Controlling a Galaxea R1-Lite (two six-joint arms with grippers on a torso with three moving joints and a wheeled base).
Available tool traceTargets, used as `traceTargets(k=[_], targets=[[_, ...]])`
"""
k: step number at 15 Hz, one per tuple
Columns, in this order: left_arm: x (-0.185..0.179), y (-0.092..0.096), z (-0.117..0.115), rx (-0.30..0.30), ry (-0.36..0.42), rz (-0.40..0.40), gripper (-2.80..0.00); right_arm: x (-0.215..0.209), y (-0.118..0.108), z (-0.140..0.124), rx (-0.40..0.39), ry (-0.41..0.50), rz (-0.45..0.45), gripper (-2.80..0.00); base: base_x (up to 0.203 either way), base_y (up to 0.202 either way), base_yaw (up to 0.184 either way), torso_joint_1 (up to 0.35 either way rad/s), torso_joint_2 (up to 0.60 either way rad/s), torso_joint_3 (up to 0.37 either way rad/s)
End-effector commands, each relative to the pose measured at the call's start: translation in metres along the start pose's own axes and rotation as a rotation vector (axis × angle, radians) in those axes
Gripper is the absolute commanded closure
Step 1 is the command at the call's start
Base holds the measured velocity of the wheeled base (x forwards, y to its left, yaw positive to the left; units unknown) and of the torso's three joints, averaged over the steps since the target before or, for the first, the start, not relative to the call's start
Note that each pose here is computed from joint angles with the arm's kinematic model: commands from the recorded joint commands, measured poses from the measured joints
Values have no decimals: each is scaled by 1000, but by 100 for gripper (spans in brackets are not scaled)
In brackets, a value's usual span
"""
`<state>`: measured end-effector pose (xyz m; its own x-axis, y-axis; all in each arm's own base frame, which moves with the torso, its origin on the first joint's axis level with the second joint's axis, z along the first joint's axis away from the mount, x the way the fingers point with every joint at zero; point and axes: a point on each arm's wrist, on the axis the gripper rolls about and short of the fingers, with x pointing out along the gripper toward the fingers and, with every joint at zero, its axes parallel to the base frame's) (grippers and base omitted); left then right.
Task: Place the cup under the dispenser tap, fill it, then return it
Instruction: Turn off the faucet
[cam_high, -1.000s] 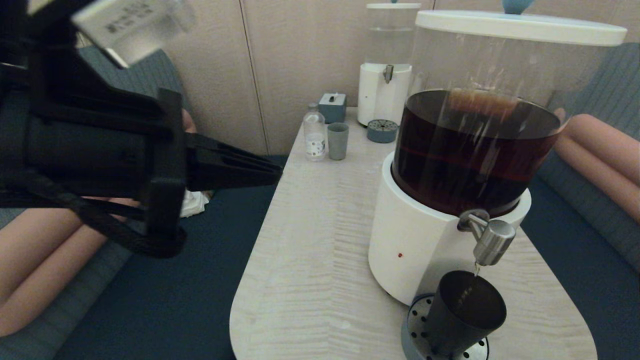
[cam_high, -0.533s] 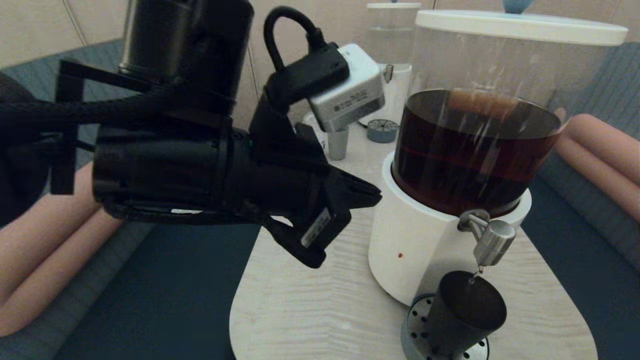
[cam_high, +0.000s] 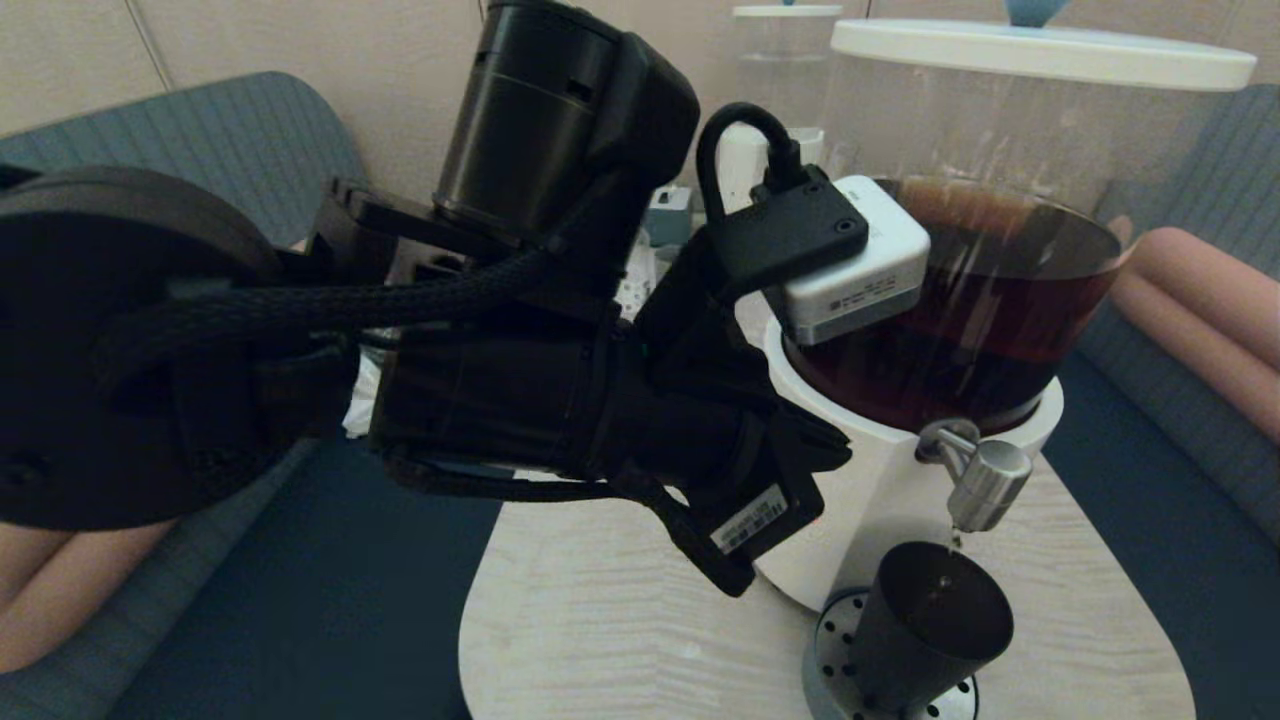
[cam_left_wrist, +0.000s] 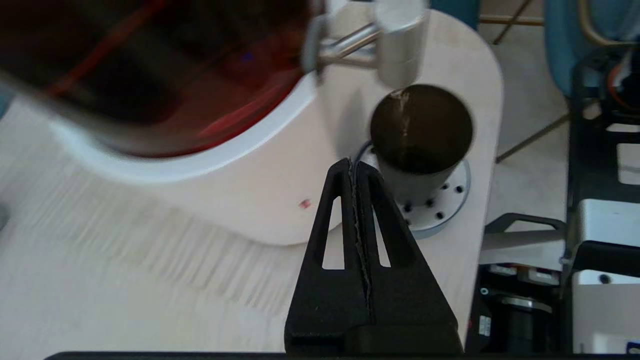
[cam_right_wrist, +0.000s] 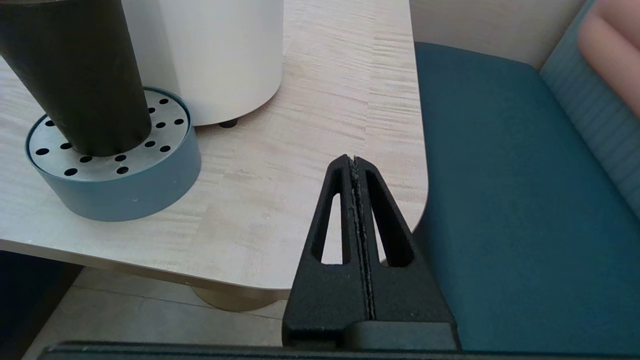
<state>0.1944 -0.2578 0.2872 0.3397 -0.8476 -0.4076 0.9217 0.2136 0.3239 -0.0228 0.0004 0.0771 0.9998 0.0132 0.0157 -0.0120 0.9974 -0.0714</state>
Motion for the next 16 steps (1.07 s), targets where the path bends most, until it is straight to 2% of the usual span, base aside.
traceTargets(k=[1,7,16], targets=[[8,-6,1,8,4,-26,0,0,0,-2,-1,1,1,0,0,0,0,0,0,0],[20,-13,2,17,8,-55,0,0,0,-2,-1,1,1,0,0,0,0,0,0,0],[48,-12,11,31,1,-48,0,0,0,-2,-1,1,1,0,0,0,0,0,0,0]])
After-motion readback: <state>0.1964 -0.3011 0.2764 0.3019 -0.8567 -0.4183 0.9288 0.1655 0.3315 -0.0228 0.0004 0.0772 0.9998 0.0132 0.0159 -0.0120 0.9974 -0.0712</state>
